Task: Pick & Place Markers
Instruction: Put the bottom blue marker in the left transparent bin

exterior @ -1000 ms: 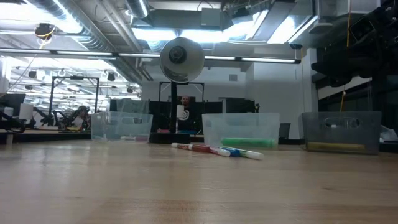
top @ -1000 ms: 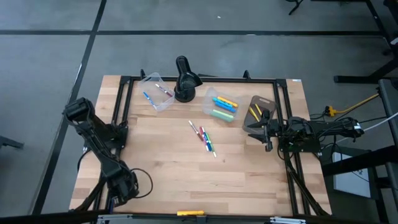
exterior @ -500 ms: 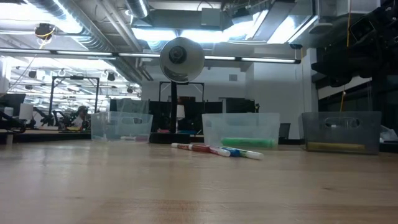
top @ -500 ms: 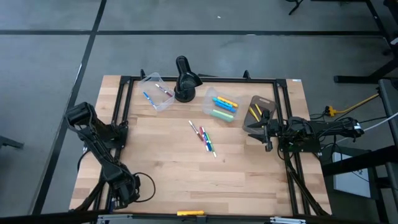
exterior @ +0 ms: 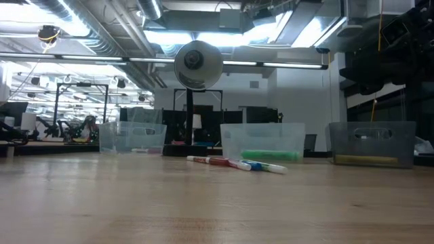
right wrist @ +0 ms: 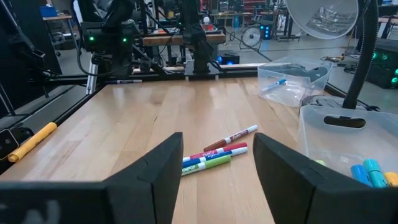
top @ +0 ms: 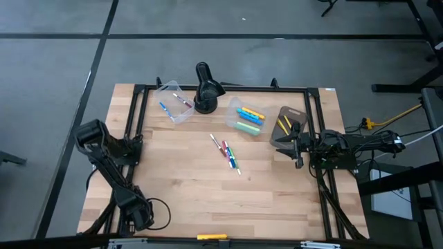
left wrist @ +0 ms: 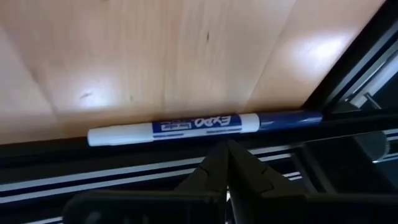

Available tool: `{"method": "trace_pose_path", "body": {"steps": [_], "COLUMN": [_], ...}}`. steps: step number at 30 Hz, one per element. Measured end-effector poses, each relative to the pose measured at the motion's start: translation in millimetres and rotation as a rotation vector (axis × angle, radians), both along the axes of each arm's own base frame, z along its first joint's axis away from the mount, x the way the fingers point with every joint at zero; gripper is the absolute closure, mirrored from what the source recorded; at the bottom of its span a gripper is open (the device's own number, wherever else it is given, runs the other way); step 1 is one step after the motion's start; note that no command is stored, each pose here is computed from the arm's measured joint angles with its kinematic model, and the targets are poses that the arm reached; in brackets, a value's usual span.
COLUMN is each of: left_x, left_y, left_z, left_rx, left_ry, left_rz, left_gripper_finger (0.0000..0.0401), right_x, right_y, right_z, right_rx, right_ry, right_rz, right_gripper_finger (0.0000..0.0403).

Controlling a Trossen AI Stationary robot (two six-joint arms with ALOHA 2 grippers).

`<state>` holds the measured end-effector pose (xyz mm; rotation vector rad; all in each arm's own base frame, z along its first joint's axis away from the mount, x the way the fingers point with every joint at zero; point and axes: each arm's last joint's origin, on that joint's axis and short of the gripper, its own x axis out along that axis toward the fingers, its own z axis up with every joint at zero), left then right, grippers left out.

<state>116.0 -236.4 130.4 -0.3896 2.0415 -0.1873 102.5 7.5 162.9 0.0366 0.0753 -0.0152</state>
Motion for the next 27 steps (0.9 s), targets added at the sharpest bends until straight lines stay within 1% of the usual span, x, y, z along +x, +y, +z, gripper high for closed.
{"method": "trace_pose_path", "body": {"steps": [6, 14, 18, 21, 22, 25, 27], "left_x": [-1, 0, -2, 0, 1, 8, 15], "left_y": [-7, -6, -7, -6, -6, -1, 4], "left_z": [-6, -8, -8, -8, -9, -9, -4], "left_rx": [-0.012, 0.004, 0.022, 0.055, 0.075, 0.124, 0.193], "left_ry": [0.008, -0.008, 0.005, -0.016, -0.053, -0.096, -0.133], "left_rz": [-0.009, 0.000, 0.024, 0.061, 0.082, 0.134, 0.158], "left_gripper_finger": [0.0400, 0.0400, 0.0399, 0.0400, 0.0400, 0.0399, 0.0399], "right_x": [0, 0, 0, 0, 0, 0, 0], "right_y": [0, 0, 0, 0, 0, 0, 0], "right_z": [0, 0, 0, 0, 0, 0, 0], "right_rx": [0.000, 0.000, 0.000, 0.000, 0.000, 0.000, 0.000], "right_ry": [0.000, 0.000, 0.000, 0.000, 0.000, 0.000, 0.000], "right_rz": [0.000, 0.000, 0.000, 0.000, 0.000, 0.000, 0.000], "right_gripper_finger": [0.0209, 0.0209, 0.0209, 0.0209, 0.0209, 0.0209, 0.0209]}}
